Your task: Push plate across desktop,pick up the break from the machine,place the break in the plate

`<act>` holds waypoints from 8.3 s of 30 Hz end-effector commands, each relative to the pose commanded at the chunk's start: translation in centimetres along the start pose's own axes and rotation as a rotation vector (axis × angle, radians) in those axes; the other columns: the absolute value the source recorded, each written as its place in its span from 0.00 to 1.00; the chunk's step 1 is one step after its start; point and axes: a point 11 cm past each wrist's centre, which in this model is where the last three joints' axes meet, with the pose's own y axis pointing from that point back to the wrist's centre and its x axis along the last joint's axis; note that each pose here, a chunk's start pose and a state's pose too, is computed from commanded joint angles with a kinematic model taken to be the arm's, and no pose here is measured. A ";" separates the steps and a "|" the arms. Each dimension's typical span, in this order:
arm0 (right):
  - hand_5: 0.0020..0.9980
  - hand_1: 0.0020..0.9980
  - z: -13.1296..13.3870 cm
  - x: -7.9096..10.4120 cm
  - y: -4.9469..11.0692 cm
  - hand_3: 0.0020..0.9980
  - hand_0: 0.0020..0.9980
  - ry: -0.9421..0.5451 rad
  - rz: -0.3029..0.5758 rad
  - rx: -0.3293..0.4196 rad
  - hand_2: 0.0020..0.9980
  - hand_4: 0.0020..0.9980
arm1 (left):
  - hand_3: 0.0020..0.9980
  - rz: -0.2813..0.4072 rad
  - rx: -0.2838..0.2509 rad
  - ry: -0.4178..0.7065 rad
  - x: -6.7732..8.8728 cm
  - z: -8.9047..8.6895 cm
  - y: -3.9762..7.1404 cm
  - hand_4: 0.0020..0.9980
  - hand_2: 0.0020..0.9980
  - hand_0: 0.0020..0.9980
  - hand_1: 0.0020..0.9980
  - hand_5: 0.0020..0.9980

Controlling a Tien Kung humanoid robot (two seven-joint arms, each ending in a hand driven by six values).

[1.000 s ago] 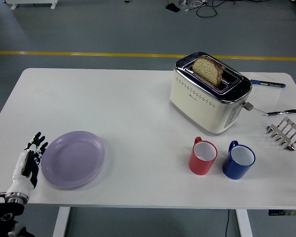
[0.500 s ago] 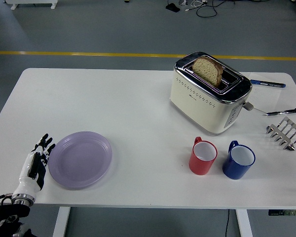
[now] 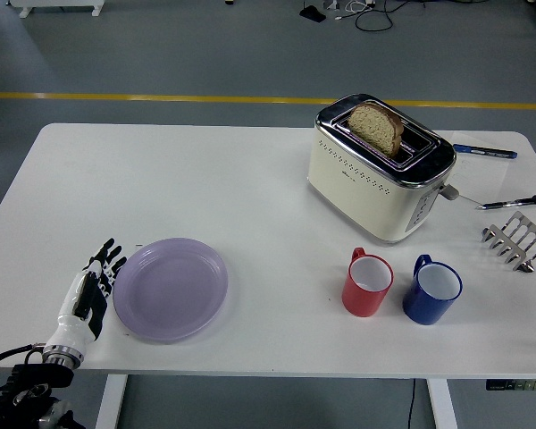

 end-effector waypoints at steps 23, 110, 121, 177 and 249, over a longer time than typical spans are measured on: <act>0.57 0.68 0.1 -0.1 -0.1 0.71 0.73 -0.005 -0.001 0.000 0.69 0.53 | 1.00 -0.125 0.024 0.027 -4.1 -0.4 -0.8 0.50 1.00 0.94 0.94 1.00; 0.38 0.81 -5.8 -23.6 -12.9 0.84 0.84 1.485 -0.383 0.087 0.85 0.78 | 0.80 0.321 -0.281 0.139 6.9 9.2 1.4 0.50 0.81 0.69 0.75 1.00; 0.33 0.84 -1.4 -27.8 -15.0 0.84 0.86 1.643 -0.450 -0.032 0.85 0.77 | 0.79 0.345 -0.340 0.145 8.6 11.7 1.2 0.50 0.80 0.69 0.74 1.00; 0.16 0.45 3.7 -27.0 -17.3 0.58 0.36 1.865 -0.258 -0.183 0.49 0.66 | 0.78 0.268 -0.308 0.141 5.8 11.1 -0.8 0.48 0.77 0.69 0.72 1.00; 0.01 0.29 19.1 -28.9 -0.4 0.40 0.26 1.390 -0.937 -0.473 0.37 0.39 | 0.78 0.305 -0.281 0.132 6.9 10.0 0.3 0.47 0.77 0.69 0.71 1.00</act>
